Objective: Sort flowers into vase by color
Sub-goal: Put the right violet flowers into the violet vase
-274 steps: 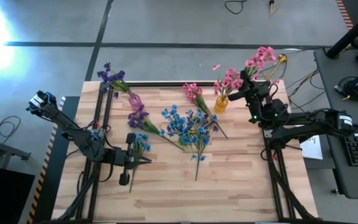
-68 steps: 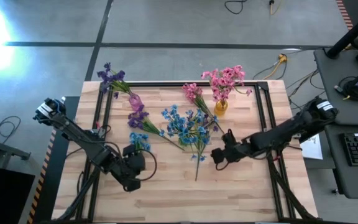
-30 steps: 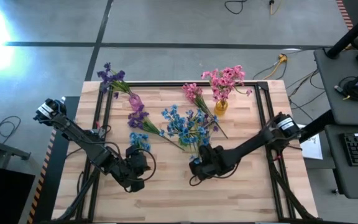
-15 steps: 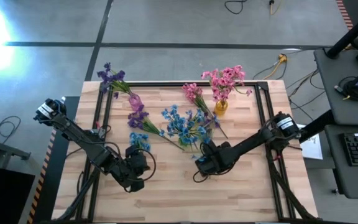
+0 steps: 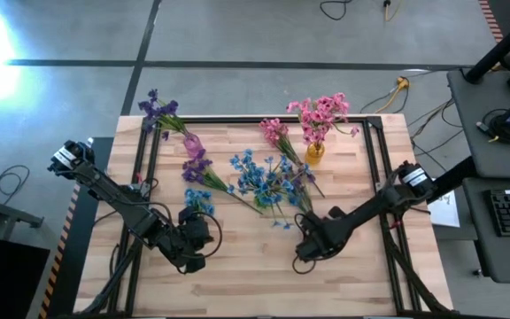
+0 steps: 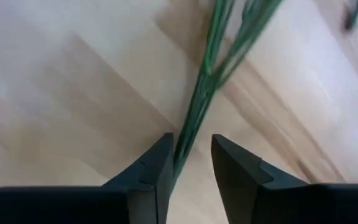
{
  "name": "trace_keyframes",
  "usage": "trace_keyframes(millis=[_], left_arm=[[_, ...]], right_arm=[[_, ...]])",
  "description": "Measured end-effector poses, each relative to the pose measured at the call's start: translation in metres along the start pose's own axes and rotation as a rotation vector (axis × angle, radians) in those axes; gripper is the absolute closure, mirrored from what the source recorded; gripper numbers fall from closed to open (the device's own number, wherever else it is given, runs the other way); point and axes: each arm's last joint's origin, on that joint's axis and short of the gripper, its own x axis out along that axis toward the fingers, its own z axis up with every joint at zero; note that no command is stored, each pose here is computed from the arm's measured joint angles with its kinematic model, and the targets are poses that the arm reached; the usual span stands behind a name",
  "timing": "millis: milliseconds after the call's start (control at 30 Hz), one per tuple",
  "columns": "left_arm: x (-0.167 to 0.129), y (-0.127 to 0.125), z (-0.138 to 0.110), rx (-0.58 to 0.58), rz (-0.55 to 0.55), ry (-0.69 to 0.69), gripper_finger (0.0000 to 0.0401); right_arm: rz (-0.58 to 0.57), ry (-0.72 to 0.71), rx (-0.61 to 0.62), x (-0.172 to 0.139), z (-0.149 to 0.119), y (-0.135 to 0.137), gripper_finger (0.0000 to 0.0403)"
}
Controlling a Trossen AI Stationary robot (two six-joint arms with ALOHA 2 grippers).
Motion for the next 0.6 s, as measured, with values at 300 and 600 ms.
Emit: trace_keyframes(millis=[300, 600], left_arm=[[0.000, 0.001, 0.000, 0.006, 0.017, -0.019, 0.0401], [0.000, 0.001, 0.000, 0.026, 0.018, -0.020, 0.0401]], right_arm=[[0.025, 0.029, 0.027, -0.023, -0.001, -0.022, 0.0226], [0.091, -0.277, 0.066, -0.018, 0.024, -0.040, 0.0126]])
